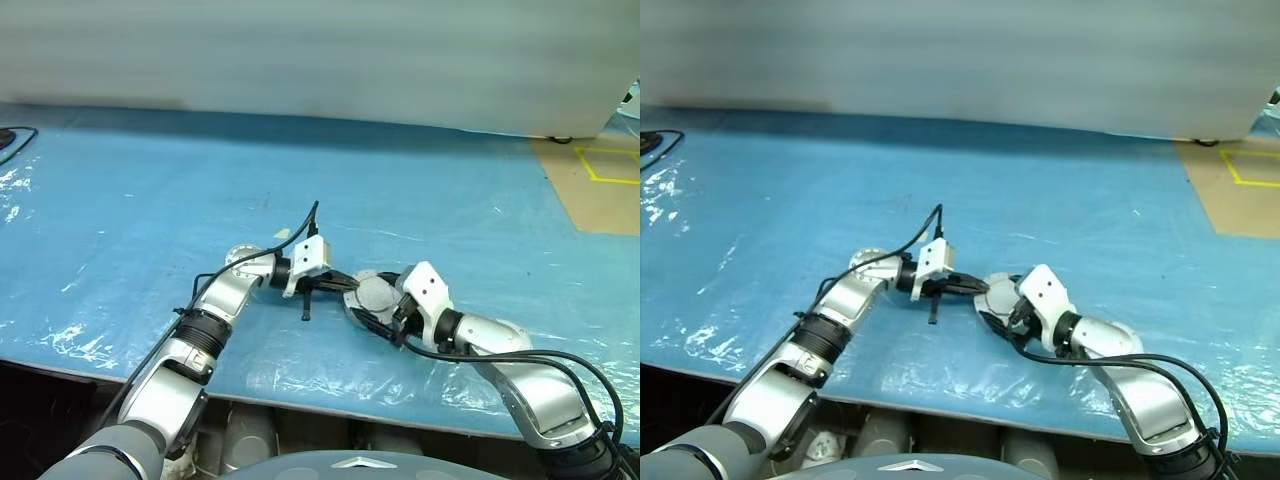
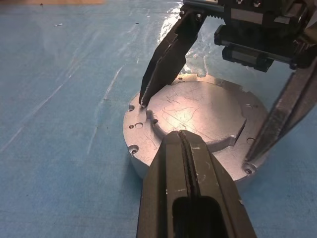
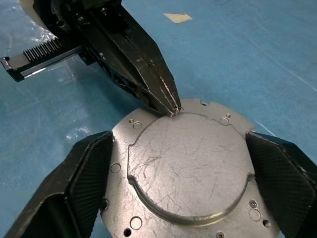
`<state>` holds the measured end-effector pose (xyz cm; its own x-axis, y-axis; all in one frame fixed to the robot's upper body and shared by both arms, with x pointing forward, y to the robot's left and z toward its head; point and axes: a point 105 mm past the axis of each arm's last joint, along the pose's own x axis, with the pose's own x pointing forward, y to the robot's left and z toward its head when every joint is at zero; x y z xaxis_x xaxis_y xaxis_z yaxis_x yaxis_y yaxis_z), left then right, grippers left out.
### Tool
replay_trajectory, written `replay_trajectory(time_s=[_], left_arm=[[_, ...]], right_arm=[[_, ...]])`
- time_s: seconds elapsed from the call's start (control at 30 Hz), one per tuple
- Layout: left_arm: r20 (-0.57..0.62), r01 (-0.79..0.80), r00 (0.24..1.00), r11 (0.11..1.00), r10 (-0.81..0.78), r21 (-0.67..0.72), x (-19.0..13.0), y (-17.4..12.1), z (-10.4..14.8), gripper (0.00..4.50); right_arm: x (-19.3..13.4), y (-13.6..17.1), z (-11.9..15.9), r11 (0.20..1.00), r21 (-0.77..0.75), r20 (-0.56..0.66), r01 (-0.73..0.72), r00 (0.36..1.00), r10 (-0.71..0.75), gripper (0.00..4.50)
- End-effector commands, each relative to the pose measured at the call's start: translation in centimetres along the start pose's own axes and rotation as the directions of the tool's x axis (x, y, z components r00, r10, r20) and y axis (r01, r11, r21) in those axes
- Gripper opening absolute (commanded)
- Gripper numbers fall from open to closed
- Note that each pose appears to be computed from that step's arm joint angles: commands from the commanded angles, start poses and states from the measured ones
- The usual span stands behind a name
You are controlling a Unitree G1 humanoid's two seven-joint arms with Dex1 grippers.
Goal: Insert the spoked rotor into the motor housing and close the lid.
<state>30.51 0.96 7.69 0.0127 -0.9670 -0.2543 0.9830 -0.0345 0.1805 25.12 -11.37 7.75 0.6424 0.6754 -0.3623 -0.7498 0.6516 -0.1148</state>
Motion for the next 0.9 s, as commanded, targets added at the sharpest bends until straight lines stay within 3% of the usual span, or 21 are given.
replay_trajectory(time_s=[0.03, 0.3, 0.43, 0.53, 0.67, 0.9], left_arm=[[-0.107, 0.076, 0.991, 0.994, -0.084, -0.08, 0.7, -2.0, -2.8, 0.0], [-0.095, 0.083, 0.991, 0.993, -0.092, -0.086, 0.6, -2.0, -2.5, 0.0], [-0.092, 0.084, 0.992, 0.993, -0.091, -0.082, 0.6, -1.9, -2.4, 0.0], [-0.088, 0.086, 0.992, 0.993, -0.093, -0.079, 0.7, -1.9, -2.3, 0.0], [-0.083, 0.087, 0.992, 0.993, -0.094, -0.075, 0.8, -1.9, -2.2, 0.0], [-0.075, 0.077, 0.994, 0.995, -0.082, -0.067, 0.8, -1.7, -2.0, 0.0]], right_arm=[[-0.2, -0.1, 1.0, 0.999, 0.047, 0.046, -0.01, 0.999, 0.008, 4.47], [-1.5, -1.9, 3.4, 0.981, 0.191, 0.184, 0.009, 0.982, -0.045, 4.47], [-2.6, -3.5, 2.7, 0.951, 0.303, 0.154, 0.061, 0.982, -0.112, 4.47], [-3.5, -4.4, 0.0, 0.889, 0.442, 0.022, 0.12, 0.989, -0.145, 4.47], [-4.0, -4.1, -1.8, 0.795, 0.593, -0.05, 0.13, 0.991, -0.124, 4.47], [-3.1, -0.5, -1.2, 0.561, 0.825, 0.071, -0.072, 0.997, 0.023, 4.47]])
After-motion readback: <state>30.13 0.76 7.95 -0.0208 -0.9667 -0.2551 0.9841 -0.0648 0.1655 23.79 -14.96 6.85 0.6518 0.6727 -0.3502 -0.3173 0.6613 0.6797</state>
